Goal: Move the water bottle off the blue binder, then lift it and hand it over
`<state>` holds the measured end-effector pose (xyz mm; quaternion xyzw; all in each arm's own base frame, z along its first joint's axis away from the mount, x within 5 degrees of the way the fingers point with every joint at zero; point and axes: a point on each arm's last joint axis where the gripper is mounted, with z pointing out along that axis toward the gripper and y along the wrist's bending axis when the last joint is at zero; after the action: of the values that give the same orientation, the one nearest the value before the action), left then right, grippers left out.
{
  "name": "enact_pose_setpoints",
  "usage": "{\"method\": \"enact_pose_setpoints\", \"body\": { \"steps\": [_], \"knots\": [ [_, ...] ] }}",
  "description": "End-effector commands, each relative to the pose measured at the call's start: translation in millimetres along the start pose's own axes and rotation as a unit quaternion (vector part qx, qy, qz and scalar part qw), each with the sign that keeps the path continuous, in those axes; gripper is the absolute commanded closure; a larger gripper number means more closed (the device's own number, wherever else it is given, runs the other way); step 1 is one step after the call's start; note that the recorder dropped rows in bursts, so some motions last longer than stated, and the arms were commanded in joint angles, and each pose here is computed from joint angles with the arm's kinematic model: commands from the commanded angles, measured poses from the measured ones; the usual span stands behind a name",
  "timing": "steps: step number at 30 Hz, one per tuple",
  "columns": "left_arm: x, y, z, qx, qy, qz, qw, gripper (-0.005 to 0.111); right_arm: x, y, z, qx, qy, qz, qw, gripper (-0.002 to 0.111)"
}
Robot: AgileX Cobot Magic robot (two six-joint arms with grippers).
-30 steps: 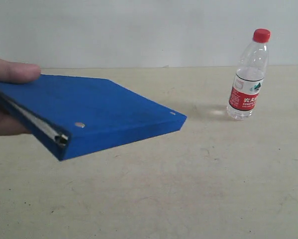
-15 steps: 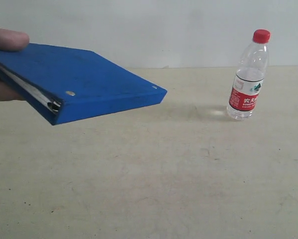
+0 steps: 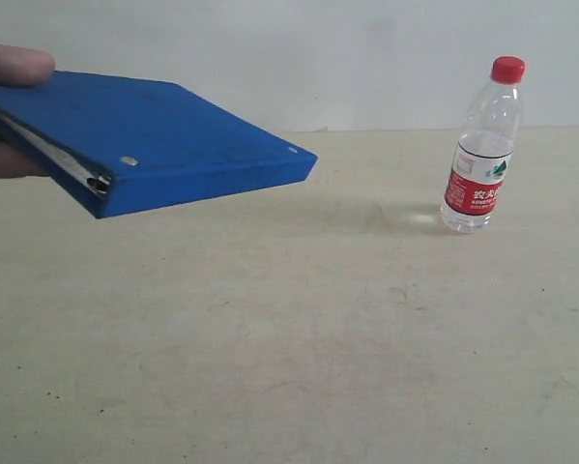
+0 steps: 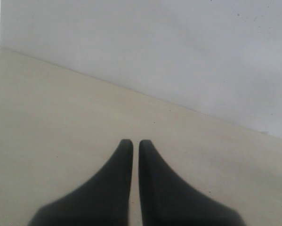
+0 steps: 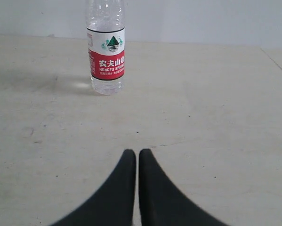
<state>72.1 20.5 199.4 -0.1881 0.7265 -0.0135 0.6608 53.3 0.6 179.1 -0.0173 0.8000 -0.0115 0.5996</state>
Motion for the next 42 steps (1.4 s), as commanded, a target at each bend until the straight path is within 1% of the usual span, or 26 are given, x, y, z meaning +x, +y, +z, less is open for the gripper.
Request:
{"method": "enact_pose_setpoints", "body": {
  "steps": [1, 10, 13, 14, 16, 18, 21, 24, 25, 27, 28, 29, 30, 31, 32, 33, 34, 35, 36, 37, 38, 40, 41, 42],
  "knots": [
    [0, -0.3, 0, 0.003, 0.000, -0.002, 1.000, 0.102, -1, 0, -1, 0.001, -0.005, 0.005, 1.000, 0.108],
    [0, -0.4, 0, 0.003, -0.001, -0.003, 1.000, 0.102, -1, 0, -1, 0.001, -0.005, 0.005, 1.000, 0.108],
    [-5, 0.7, -6, 0.008, -0.036, -0.011, 0.999, 0.102, -1, 0, -1, 0.001, -0.005, 0.005, 1.000, 0.108],
    [-7, 3.6, -9, -0.003, -0.053, -0.014, 0.998, 0.102, -1, 0, -1, 0.001, -0.005, 0.005, 1.000, 0.108],
    [-11, 6.3, -14, -0.009, -0.085, -0.012, 0.996, 0.102, -1, 0, -1, 0.001, -0.005, 0.006, 1.000, 0.108],
    [-16, 5.4, -20, 0.004, -0.117, -0.008, 0.993, 0.102, -1, 0, -1, 0.001, -0.005, 0.006, 1.000, 0.108],
    [-39, -4.5, -28, 0.030, -0.158, 0.036, 0.986, 0.102, -1, 0, -1, 0.001, -0.005, 0.006, 1.000, 0.108],
    [-68, -13.1, -41, 0.038, -0.221, 0.089, 0.970, 0.102, -1, 0, -1, 0.001, -0.005, 0.006, 1.000, 0.108],
    [-77, -16.3, -46, 0.048, -0.241, 0.091, 0.965, 0.102, -1, 0, -1, 0.001, -0.005, 0.006, 1.000, 0.108],
    [-88, -23.1, -53, 0.077, -0.262, 0.091, 0.958, 0.102, -1, 0, -1, 0.001, -0.005, 0.006, 1.000, 0.108],
    [-91, -26.2, -55, 0.100, -0.265, 0.062, 0.957, 0.102, -1, 0, -1, 0.001, -0.005, 0.006, 1.000, 0.108],
    [-91, -28.1, -56, 0.111, -0.266, 0.059, 0.956, 0.102, -1, 0, -1, 0.001, -0.005, 0.006, 1.000, 0.108],
    [-90, -29.8, -56, 0.129, -0.253, 0.031, 0.958, 0.102, -1, 0, -1, 0.001, -0.005, 0.006, 1.000, 0.108],
    [-86, -31.7, -54, 0.141, -0.229, 0.025, 0.963, 0.102, -1, 0, -1, 0.001, -0.005, 0.006, 1.000, 0.108],
    [-78, -32.6, -51, 0.150, -0.185, 0.009, 0.971, 0.102, -1, 0, -1, 0.001, -0.005, 0.006, 1.000, 0.108],
    [-69, -32.4, -48, 0.149, -0.140, 0.007, 0.979, 0.102, -1, 0, -1, 0.001, -0.005, 0.006, 1.000, 0.108],
    [-52, -29.0, -42, 0.133, -0.064, 0.015, 0.989, 0.102, -1, 0, -1, 0.001, -0.005, 0.006, 1.000, 0.108],
    [-37, -24.9, -38, 0.116, -0.013, 0.031, 0.993, 0.102, -1, 0, -1, 0.001, -0.005, 0.006, 1.000, 0.108],
    [-18, -19.1, -33, 0.096, 0.045, 0.057, 0.993, 0.102, -1, 0, -1, 0.001, -0.005, 0.006, 1.000, 0.108],
    [-1, -13.8, -30, 0.081, 0.095, 0.070, 0.990, 0.102, -1, 0, -1, 0.001, -0.005, 0.006, 1.000, 0.108],
    [11, -12.0, -27, 0.080, 0.115, 0.043, 0.989, 0.102, -1, 0, -1, 0.001, -0.005, 0.006, 1.000, 0.108],
    [31, -6.6, -23, 0.069, 0.145, 0.026, 0.987, 0.102, -1, 0, -1, 0.001, -0.005, 0.006, 1.000, 0.108],
    [32, -6.6, -22, 0.069, 0.140, 0.014, 0.988, 0.102, -1, 0, -1, 0.001, -0.005, 0.006, 1.000, 0.108],
    [29, -7.0, -21, 0.072, 0.123, 0.018, 0.990, 0.102, -1, 0, -1, 0.001, -0.005, 0.006, 1.000, 0.108]
  ]
}}
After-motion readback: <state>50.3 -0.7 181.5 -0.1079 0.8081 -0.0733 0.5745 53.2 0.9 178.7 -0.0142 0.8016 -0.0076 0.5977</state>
